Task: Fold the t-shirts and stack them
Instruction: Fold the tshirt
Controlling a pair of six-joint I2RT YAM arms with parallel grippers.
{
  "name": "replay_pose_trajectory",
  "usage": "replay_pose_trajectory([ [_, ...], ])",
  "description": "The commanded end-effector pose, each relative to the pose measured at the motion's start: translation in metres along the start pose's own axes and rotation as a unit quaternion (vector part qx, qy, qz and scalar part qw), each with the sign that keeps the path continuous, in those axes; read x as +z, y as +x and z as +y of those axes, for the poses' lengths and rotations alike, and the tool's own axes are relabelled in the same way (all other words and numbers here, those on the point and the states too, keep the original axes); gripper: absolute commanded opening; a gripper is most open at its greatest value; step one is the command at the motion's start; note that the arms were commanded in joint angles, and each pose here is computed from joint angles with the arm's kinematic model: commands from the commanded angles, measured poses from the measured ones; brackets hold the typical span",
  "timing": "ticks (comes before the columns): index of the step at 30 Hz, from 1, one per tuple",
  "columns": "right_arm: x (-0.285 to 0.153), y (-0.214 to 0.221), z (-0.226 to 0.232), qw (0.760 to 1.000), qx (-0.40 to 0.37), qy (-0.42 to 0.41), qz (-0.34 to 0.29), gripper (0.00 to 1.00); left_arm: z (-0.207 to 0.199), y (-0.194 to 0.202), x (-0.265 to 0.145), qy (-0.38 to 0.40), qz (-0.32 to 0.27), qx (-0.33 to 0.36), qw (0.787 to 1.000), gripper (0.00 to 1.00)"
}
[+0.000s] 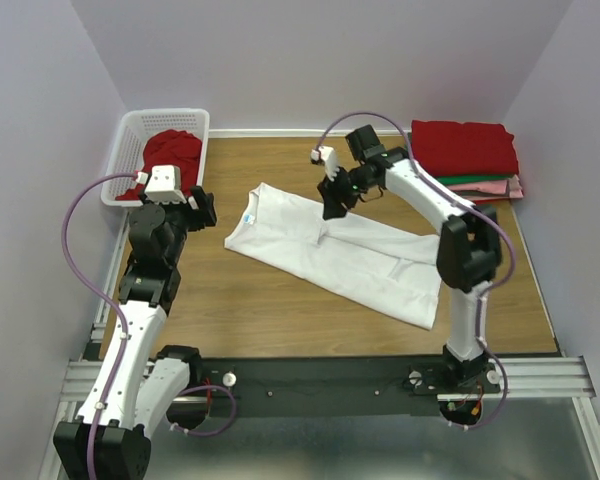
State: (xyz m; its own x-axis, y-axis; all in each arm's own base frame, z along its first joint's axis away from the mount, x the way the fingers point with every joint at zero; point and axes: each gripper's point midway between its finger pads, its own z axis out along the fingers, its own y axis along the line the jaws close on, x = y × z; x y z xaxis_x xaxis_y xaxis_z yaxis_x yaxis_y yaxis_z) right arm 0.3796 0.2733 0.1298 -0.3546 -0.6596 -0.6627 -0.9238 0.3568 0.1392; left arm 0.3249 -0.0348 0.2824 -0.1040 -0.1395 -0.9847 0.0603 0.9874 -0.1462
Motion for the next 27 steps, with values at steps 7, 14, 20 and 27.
replay_pose_trajectory([
  [7, 0.087, -0.080, -0.105, 0.974, 0.190, 0.038, -0.118, 0.88, 0.006, 0.003, 0.008, -0.013, 0.002, 0.009, 1.000, 0.82],
  [14, 0.125, -0.052, -0.118, 0.972, 0.208, 0.039, -0.099, 0.91, 0.001, 0.006, 0.010, 0.003, 0.008, 0.007, 1.000, 0.82],
  [20, 0.148, -0.031, -0.088, 0.967, 0.242, -0.020, -0.072, 0.81, 0.000, 0.005, 0.009, 0.007, 0.006, 0.007, 1.000, 0.82],
  [27, 0.157, -0.026, -0.072, 0.962, 0.259, -0.051, -0.062, 0.50, -0.001, 0.003, 0.008, 0.007, 0.004, 0.007, 1.000, 0.82],
])
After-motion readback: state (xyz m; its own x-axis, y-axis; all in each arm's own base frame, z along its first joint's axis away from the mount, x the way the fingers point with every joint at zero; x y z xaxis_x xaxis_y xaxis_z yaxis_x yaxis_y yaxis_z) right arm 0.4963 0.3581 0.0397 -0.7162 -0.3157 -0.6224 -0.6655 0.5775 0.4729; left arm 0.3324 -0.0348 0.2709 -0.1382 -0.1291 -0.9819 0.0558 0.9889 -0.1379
